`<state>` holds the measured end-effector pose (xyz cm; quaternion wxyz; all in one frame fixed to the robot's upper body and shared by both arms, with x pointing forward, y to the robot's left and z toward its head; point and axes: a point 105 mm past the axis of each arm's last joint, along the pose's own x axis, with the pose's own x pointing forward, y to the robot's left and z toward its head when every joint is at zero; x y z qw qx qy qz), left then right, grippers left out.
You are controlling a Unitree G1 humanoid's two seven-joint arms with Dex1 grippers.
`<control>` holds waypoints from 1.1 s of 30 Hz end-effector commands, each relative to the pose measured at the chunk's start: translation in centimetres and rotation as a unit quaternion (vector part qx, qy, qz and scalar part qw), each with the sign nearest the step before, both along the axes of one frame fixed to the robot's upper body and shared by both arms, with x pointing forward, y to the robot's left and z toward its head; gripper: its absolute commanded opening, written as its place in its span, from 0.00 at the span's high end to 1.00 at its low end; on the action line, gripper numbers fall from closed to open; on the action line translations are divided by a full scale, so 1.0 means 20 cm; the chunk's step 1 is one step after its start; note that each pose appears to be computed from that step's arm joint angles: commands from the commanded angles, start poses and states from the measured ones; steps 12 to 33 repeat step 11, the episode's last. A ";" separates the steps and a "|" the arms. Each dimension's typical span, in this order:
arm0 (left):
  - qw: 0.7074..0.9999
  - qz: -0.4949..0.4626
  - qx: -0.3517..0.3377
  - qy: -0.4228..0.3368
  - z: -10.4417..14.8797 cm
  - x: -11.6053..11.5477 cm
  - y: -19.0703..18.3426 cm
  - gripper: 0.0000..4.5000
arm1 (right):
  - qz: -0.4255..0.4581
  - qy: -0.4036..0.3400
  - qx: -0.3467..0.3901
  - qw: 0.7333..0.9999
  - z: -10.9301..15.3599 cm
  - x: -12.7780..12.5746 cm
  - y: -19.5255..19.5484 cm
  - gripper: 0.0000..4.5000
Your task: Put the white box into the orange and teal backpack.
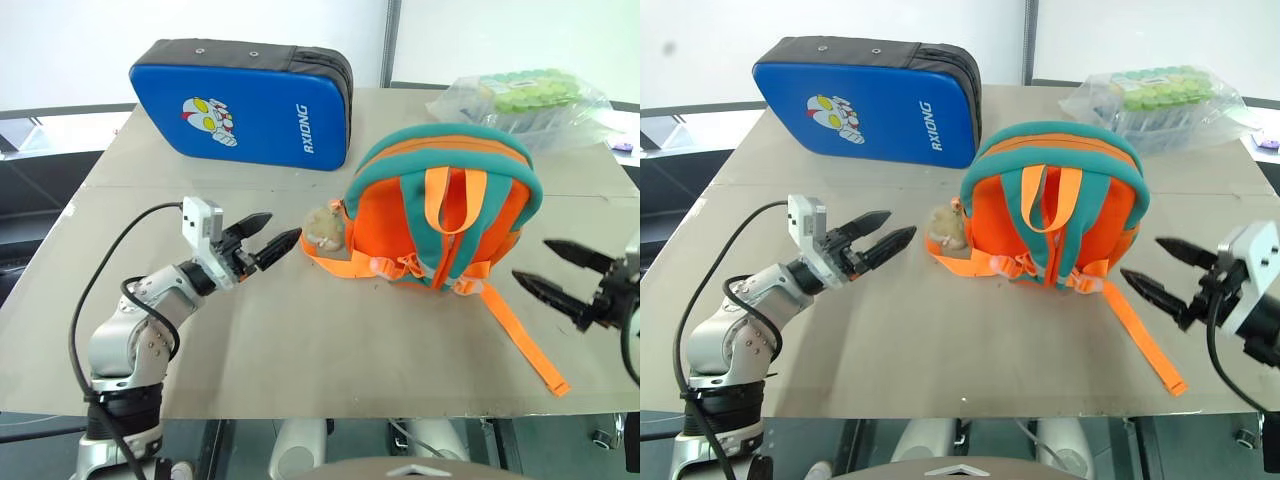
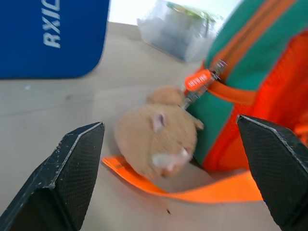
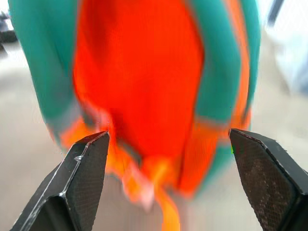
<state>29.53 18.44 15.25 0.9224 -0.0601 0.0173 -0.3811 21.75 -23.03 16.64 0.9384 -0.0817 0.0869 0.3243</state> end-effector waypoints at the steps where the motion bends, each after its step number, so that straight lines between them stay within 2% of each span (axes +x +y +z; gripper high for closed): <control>1: 1.000 -0.021 0.022 0.004 -0.03 -0.09 0.03 0.00 | -0.009 0.006 -0.037 0.999 -0.11 -0.05 -0.07 0.14; 5: 0.997 0.010 0.055 0.045 -0.17 -0.20 0.22 0.00 | -0.043 0.010 -0.047 0.998 -0.17 -0.09 -0.20 0.14; 9: 0.996 0.023 0.064 0.055 -0.20 -0.27 0.28 0.00 | -0.060 0.004 -0.055 0.997 -0.17 -0.09 -0.28 0.14; 33: 0.995 0.035 0.072 0.056 -0.21 -0.28 0.29 0.00 | -0.065 0.001 -0.058 0.996 -0.17 -0.08 -0.31 0.14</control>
